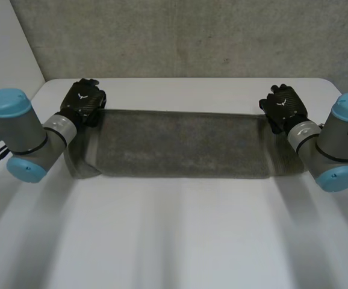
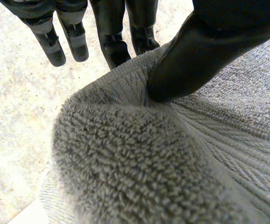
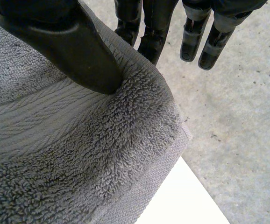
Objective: Fold the towel.
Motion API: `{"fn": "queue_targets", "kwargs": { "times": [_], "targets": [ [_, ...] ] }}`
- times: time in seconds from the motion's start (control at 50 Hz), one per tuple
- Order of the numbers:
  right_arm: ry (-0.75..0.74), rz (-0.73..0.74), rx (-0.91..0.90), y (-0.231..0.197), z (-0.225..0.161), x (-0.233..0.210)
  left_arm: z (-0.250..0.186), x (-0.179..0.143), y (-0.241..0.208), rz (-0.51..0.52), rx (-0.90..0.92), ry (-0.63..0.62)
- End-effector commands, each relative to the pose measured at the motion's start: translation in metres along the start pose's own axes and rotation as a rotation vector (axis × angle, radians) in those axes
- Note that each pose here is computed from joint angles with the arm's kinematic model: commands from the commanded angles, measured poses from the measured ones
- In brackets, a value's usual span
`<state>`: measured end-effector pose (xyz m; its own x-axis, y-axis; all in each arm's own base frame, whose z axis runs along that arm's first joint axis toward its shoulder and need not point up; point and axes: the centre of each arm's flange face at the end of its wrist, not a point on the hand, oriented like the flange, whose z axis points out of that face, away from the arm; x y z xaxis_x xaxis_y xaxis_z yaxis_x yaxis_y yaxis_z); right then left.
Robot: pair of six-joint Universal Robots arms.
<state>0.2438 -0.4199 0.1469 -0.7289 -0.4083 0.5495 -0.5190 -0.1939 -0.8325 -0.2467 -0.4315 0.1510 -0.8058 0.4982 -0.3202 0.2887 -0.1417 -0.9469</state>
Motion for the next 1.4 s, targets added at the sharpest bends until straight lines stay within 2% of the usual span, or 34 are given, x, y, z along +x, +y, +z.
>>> {"fn": "queue_targets", "kwargs": {
  "times": [0.02, 0.46, 0.66, 0.76, 0.84, 0.92, 1.02, 1.16, 1.28, 1.4],
  "targets": [
    [0.015, -0.009, 0.027, 0.001, 0.012, 0.003, 0.006, 0.003, 0.012, 0.008, 0.021, -0.003],
    [0.004, -0.052, -0.005, 0.028, 0.041, -0.004, 0.021, 0.007, 0.033, 0.051, 0.026, 0.001],
    [0.114, -0.076, 0.02, 0.0, 0.04, 0.023, 0.02, 0.004, 0.005, 0.068, 0.064, -0.021],
    [0.177, -0.079, 0.105, -0.048, 0.019, 0.048, 0.004, -0.004, -0.032, 0.074, 0.096, -0.038],
    [0.171, -0.052, 0.123, -0.061, -0.001, 0.048, -0.02, -0.002, -0.055, 0.068, 0.094, -0.035],
    [0.142, 0.036, 0.107, -0.072, -0.038, 0.045, -0.039, 0.004, -0.061, 0.051, 0.065, -0.023],
    [0.092, 0.148, 0.03, -0.064, -0.072, 0.037, -0.072, 0.015, -0.059, -0.004, -0.014, 0.001],
    [-0.052, 0.28, -0.175, -0.026, -0.109, 0.018, -0.115, 0.037, -0.042, -0.164, -0.161, 0.043],
    [-0.063, 0.31, -0.253, 0.007, -0.112, 0.015, -0.133, 0.046, -0.025, -0.217, -0.241, 0.054],
    [-0.061, 0.308, -0.243, 0.024, -0.102, 0.01, -0.134, 0.046, -0.024, -0.221, -0.244, 0.061]
  ]
}}
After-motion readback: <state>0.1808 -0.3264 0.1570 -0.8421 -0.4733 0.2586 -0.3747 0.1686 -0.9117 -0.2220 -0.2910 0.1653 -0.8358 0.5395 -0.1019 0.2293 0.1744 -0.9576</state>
